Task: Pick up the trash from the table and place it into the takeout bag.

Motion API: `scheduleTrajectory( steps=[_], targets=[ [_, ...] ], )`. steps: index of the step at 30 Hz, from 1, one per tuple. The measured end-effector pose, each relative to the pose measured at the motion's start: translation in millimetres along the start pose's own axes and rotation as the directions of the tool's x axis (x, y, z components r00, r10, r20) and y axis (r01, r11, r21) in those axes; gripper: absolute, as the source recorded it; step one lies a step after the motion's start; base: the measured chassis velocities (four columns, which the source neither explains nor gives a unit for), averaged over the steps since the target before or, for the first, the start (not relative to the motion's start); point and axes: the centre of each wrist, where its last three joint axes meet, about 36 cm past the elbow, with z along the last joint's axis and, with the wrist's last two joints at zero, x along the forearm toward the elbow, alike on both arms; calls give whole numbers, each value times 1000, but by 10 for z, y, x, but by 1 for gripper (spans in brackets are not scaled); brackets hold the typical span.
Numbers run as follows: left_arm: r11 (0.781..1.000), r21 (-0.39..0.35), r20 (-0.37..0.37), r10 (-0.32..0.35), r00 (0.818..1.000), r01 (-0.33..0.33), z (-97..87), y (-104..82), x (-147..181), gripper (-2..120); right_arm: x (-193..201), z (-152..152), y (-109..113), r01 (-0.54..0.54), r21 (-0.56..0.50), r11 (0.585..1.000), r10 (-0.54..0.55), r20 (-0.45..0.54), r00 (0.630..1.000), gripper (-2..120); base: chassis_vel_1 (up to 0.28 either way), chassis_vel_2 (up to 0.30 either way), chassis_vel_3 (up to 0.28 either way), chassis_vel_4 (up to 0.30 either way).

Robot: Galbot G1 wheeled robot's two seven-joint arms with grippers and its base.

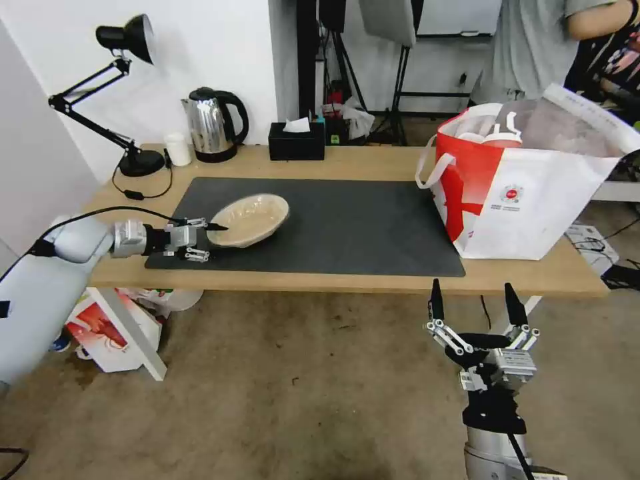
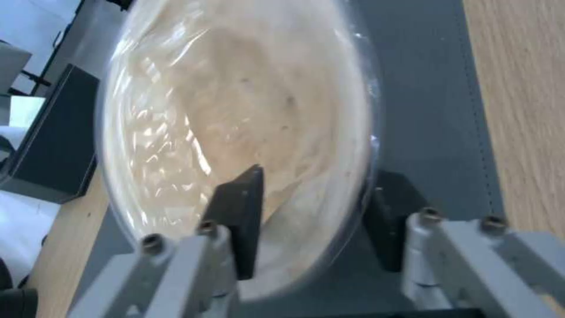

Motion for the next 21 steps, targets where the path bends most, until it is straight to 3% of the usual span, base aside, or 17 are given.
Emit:
scheduleTrajectory(
  steps=[3,9,21],
  targets=[
    [1000,-1,-1,1,1000,-1,-5,24,2,23,0,0,0,0,0,1000,0,0,1000,100,0,0,0,0],
    [1000,0,0,7,1000,-7,-2,57,8,5,0,0,0,0,0,1000,0,0,1000,100,0,0,0,0],
    [999,-35,0,2,1000,-2,-131,204,84,2,0,0,0,0,0,1000,0,0,1000,100,0,0,0,0]
  ],
)
